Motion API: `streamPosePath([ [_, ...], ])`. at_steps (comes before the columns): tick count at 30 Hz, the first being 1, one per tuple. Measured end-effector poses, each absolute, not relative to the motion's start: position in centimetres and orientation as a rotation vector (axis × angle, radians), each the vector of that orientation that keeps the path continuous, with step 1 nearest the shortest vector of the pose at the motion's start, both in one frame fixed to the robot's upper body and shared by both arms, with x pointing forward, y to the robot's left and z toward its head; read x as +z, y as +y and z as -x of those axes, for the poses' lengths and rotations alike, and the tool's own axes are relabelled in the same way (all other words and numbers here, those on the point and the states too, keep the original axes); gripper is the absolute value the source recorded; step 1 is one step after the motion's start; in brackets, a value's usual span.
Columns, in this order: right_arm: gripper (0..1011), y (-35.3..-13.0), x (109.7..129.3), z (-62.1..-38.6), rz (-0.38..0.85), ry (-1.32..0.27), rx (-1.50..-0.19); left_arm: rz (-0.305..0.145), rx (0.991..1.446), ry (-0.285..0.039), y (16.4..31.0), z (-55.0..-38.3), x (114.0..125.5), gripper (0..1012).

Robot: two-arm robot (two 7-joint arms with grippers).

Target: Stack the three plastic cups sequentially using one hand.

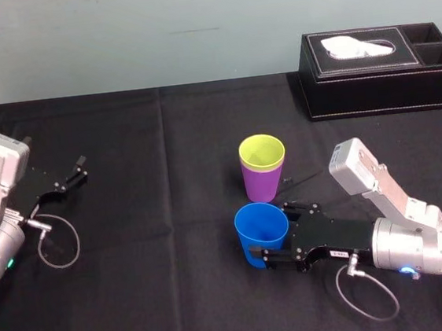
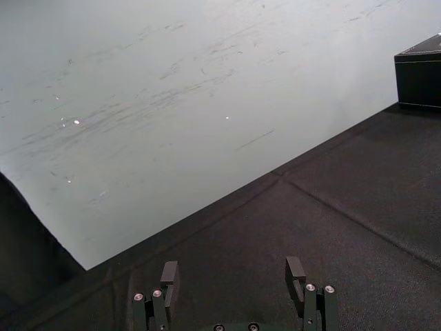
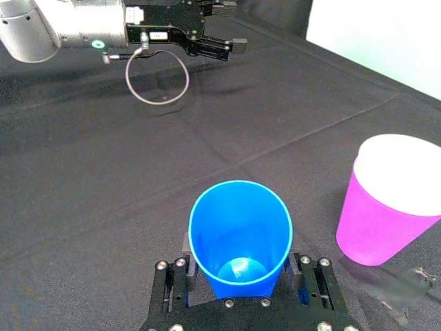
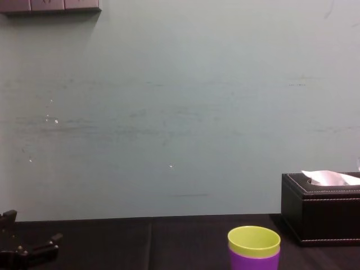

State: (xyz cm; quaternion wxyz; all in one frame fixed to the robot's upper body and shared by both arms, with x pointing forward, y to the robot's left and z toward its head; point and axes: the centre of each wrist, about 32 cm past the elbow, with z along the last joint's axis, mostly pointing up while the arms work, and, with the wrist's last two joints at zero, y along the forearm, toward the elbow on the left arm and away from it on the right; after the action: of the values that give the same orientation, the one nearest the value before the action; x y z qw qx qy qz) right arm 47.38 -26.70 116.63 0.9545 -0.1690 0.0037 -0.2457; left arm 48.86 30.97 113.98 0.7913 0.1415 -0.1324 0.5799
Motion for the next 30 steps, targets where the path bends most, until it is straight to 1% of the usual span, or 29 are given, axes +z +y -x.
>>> streamPosePath([
  [11,724,-26.7,116.7,-47.3,0.342,0.004,-0.501,-0.304,1.248,-0.285,31.0,-48.9,114.0,1011],
  [13,723,-26.8,117.1,-47.0,0.338,-0.014,-0.515,-0.305,1.248,-0.285,31.0,-48.9,114.0,1011],
  [17,723,-27.0,118.2,-46.5,0.329,-0.041,-0.541,-0.304,1.248,-0.285,31.0,-48.9,114.0,1011],
  [18,724,-27.0,118.2,-46.5,0.329,-0.041,-0.541,-0.304,1.248,-0.285,31.0,-48.9,114.0,1011],
  [23,723,-27.3,120.7,-45.9,0.337,-0.049,-0.579,-0.305,1.248,-0.285,31.0,-48.9,114.0,1011],
  [30,723,-27.7,123.0,-45.5,0.321,-0.052,-0.610,-0.305,1.248,-0.285,31.0,-48.9,114.0,1011],
])
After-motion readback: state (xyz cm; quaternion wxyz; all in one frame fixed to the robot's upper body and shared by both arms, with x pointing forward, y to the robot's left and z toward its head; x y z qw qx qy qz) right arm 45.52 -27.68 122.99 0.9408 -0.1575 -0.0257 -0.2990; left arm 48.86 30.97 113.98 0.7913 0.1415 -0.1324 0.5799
